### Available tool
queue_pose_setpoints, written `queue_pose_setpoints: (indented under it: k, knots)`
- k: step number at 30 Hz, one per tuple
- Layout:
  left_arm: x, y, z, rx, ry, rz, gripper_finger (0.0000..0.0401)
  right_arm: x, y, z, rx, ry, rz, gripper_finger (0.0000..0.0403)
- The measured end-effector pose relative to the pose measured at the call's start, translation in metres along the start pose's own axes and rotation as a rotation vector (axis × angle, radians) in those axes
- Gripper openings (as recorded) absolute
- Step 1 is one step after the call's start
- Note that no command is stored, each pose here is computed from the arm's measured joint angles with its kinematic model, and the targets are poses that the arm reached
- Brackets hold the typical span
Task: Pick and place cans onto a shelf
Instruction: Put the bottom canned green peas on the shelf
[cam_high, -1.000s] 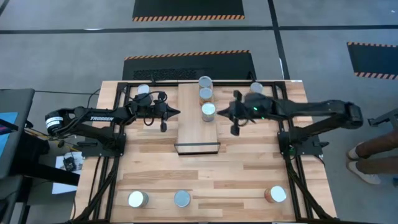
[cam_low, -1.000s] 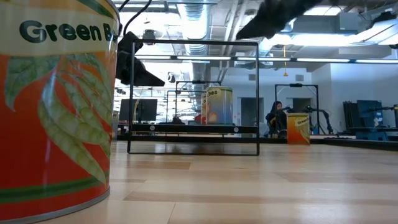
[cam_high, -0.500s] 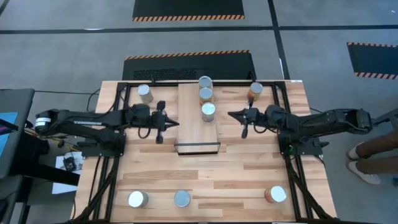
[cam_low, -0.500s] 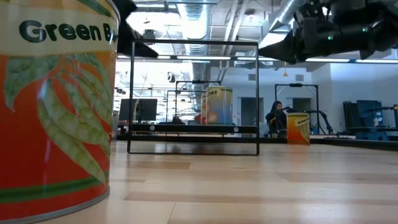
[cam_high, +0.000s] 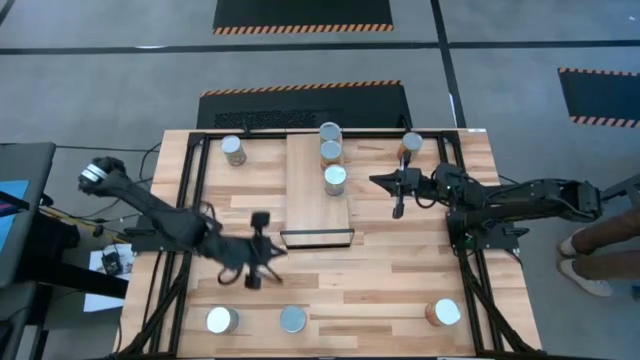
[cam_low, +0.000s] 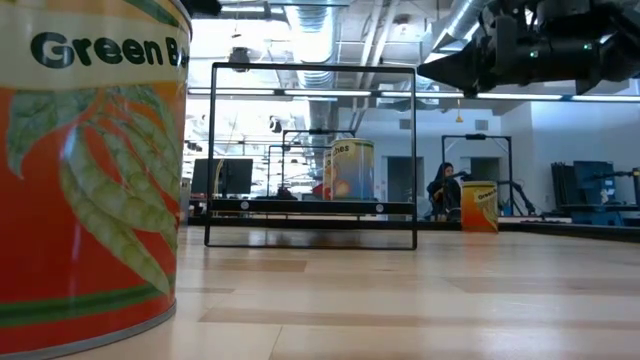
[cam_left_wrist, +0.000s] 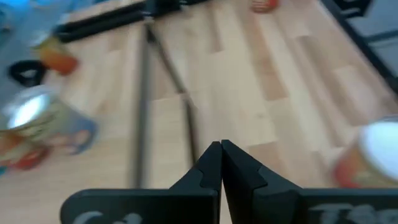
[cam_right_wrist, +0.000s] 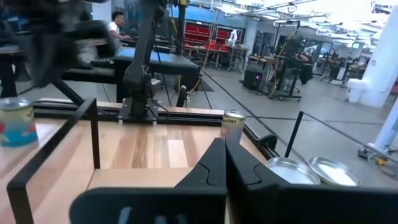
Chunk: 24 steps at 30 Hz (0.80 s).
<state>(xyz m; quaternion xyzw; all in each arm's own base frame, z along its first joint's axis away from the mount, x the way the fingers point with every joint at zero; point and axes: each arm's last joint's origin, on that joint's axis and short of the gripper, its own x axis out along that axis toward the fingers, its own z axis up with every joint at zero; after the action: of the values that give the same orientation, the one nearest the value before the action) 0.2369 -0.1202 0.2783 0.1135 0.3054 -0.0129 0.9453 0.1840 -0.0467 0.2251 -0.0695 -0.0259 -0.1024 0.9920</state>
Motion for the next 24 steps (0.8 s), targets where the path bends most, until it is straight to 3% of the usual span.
queue_pose_setpoints:
  k: [10, 17, 24]
  knots:
    - [0.041, -0.077, 0.019, 0.097, 0.188, -0.078, 0.0061, 0.004, 0.015, -0.005, 0.049, 0.034, 0.076, 0.0009]
    - [0.052, -0.118, 0.038, 0.006, 0.255, -0.187, 0.0102, 0.005, 0.029, -0.007, 0.052, 0.057, 0.120, 0.0005]
    - [0.046, -0.160, 0.052, -0.022, 0.277, -0.253, 0.0114, 0.003, 0.043, -0.006, 0.067, 0.058, 0.176, 0.0010]
